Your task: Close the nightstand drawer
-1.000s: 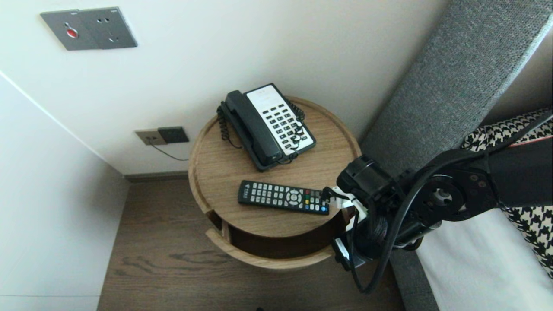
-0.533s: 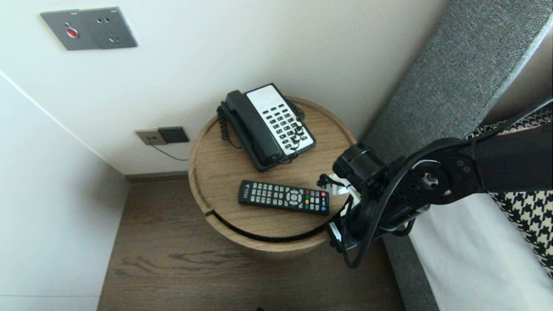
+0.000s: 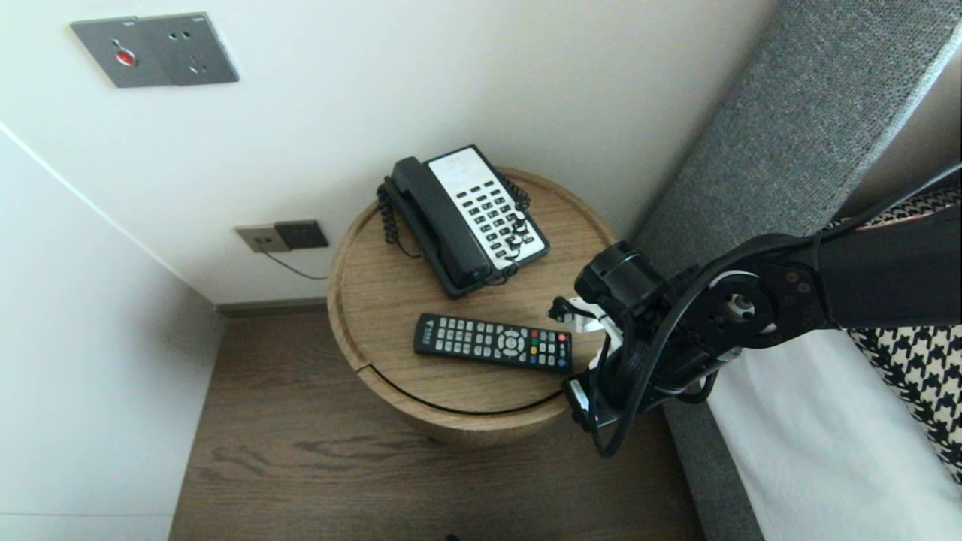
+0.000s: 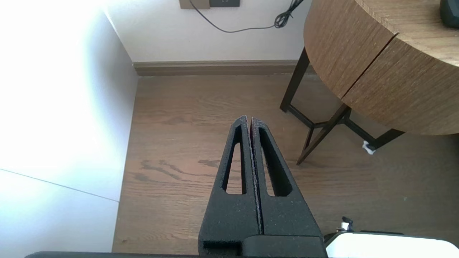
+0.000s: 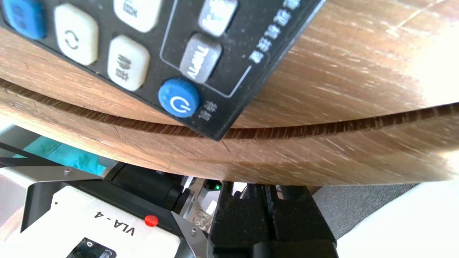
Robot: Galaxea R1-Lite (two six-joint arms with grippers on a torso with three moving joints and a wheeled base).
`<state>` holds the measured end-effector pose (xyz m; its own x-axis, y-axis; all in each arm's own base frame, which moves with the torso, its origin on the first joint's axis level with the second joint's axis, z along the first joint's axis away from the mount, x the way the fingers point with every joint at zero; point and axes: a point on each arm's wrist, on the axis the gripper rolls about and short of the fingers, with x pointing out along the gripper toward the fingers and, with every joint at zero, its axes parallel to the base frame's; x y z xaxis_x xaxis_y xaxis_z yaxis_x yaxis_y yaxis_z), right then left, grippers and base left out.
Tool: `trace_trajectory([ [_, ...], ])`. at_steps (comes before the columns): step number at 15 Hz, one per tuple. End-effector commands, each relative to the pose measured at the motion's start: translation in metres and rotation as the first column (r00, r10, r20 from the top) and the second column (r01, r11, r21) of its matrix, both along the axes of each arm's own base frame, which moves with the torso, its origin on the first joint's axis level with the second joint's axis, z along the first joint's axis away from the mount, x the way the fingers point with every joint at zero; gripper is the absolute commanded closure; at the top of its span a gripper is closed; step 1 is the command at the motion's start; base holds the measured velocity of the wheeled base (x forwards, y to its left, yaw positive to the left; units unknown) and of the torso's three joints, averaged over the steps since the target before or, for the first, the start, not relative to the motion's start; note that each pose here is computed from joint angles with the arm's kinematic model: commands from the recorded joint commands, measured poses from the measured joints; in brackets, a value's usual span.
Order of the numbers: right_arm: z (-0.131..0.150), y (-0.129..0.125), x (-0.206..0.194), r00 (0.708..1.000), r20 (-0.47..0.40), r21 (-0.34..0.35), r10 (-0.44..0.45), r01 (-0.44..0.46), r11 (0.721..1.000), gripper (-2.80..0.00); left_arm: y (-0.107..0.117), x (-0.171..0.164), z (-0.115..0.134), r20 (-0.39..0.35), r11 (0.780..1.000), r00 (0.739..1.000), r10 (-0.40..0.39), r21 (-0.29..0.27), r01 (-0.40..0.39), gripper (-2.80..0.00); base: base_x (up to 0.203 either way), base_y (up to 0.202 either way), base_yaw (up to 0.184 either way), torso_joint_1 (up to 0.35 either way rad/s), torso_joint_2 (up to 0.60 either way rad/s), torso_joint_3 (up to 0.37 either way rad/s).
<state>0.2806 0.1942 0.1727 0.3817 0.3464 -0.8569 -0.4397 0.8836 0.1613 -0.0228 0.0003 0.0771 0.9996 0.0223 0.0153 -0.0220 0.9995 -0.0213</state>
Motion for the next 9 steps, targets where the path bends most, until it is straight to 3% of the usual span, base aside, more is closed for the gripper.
trace_trajectory([
  [1, 0.0, -0.002, -0.003, 1.0, -0.009, -0.005, 0.0, -0.001, 1.0, 0.0, 0.0, 0.0, 0.0, 0.002, 1.0, 1.0, 0.001, 0.0, -0.001, 0.0, 0.0, 0.0, 0.0, 0.0, 0.0, 0.0],
  [7, 0.009, -0.025, -0.034, 0.998, -0.059, -0.041, -0.012, 0.01, 0.999, 0.0, 0.0, 0.0, 0.0, 0.003, 1.0, 1.0, 0.001, 0.0, -0.001, 0.0, 0.0, 0.0, 0.0, 0.0, 0.0, 0.0],
  [9, 0.01, -0.045, -0.031, 0.996, -0.052, -0.051, -0.078, 0.076, 0.996, 0.0, 0.0, 0.0, 0.0, 0.002, 1.0, 1.0, 0.001, 0.0, -0.001, 0.0, 0.0, 0.0, 0.0, 0.0, 0.0, 0.0],
])
